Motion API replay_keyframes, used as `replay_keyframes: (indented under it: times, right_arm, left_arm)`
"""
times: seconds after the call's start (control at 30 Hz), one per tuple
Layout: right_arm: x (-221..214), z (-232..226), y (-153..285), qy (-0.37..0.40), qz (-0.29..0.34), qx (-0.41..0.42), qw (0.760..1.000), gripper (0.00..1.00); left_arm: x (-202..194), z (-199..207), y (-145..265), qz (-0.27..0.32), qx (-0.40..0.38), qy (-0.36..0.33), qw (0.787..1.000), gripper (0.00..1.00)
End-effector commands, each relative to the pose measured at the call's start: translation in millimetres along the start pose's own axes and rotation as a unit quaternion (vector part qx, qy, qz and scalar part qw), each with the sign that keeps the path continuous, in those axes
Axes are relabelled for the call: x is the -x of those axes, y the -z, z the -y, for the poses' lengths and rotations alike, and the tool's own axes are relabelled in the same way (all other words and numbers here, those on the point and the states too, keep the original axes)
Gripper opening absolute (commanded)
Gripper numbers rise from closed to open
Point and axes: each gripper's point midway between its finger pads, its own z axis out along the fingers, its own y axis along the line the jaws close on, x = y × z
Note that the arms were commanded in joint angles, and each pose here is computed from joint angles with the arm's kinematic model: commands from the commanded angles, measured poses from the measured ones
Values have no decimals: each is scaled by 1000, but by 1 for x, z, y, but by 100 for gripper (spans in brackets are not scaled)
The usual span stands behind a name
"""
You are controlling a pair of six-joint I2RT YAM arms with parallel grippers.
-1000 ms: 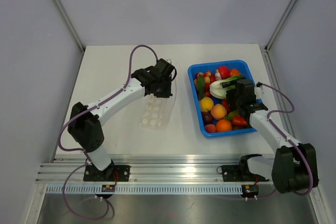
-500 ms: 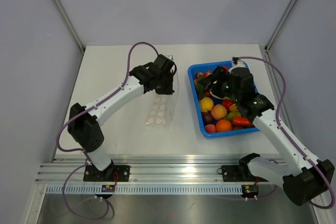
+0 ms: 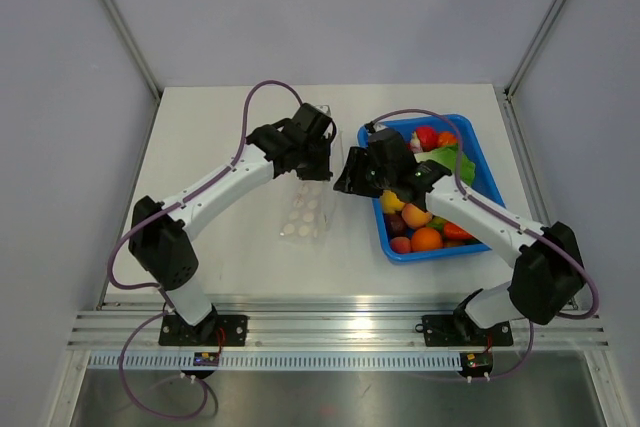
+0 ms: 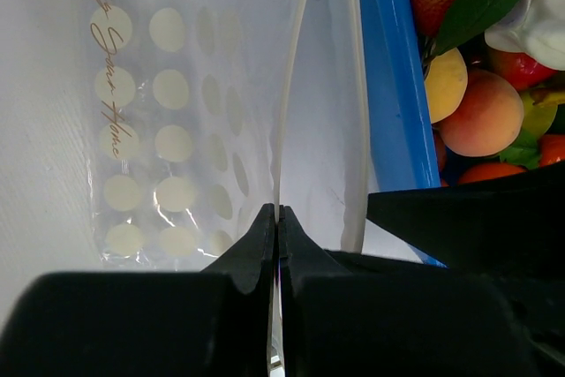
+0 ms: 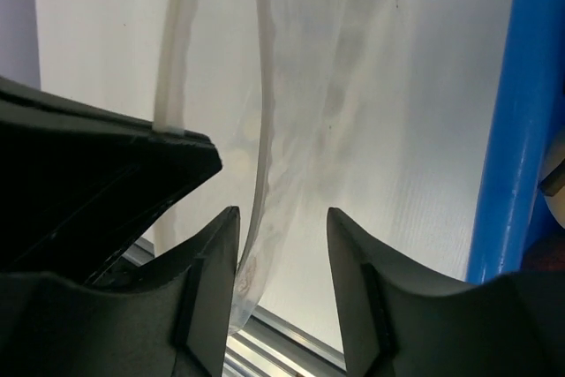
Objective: Place the food in the zip-top bag and seal the zipper
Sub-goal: Open the zipper of the food storage bag at the center of the board.
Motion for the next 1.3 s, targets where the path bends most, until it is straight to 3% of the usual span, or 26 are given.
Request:
replay_keyframes:
  times: [0.0, 0.1, 0.13, 0.17, 0.27, 0.37, 0.43, 0.57, 0.73, 0.97, 1.27]
  right_arm:
    - [17, -10, -11, 15, 19, 2, 1000, 50]
    - [20, -15, -25, 22, 9, 7, 1000, 37]
    - [22, -15, -26, 27, 10, 4, 1000, 30]
    - [30, -14, -27, 31, 17, -7, 999, 17]
    - [60, -9, -18, 59, 52, -56, 995, 0]
    - [97, -25, 2, 86, 95, -69, 989, 0]
    - [114, -37, 15, 92, 122, -58, 987, 0]
    - [128, -30, 30, 80, 171, -76, 979, 0]
    - [95, 15, -12, 72, 111, -148, 980, 0]
    - [55, 48, -50, 63, 59, -172, 981, 0]
    - [46, 62, -47, 66, 52, -196, 977, 0]
  left_arm:
    - [22, 17, 23, 41, -40, 7, 998, 0]
    - [22, 22, 32, 38, -58, 5, 998, 0]
    - [23, 22, 36, 39, -62, 5, 997, 0]
    - [24, 20, 39, 40, -59, 4, 997, 0]
    - [40, 9, 61, 57, -56, 2, 997, 0]
    - [62, -14, 87, 74, -21, -8, 997, 0]
    - [90, -11, 124, 123, -25, -22, 992, 0]
    - [95, -8, 164, 154, -40, -41, 986, 0]
    - [65, -25, 129, 99, -16, -48, 994, 0]
    - [26, -42, 76, 38, -5, -43, 998, 0]
    - [17, -32, 48, 43, -49, -15, 998, 0]
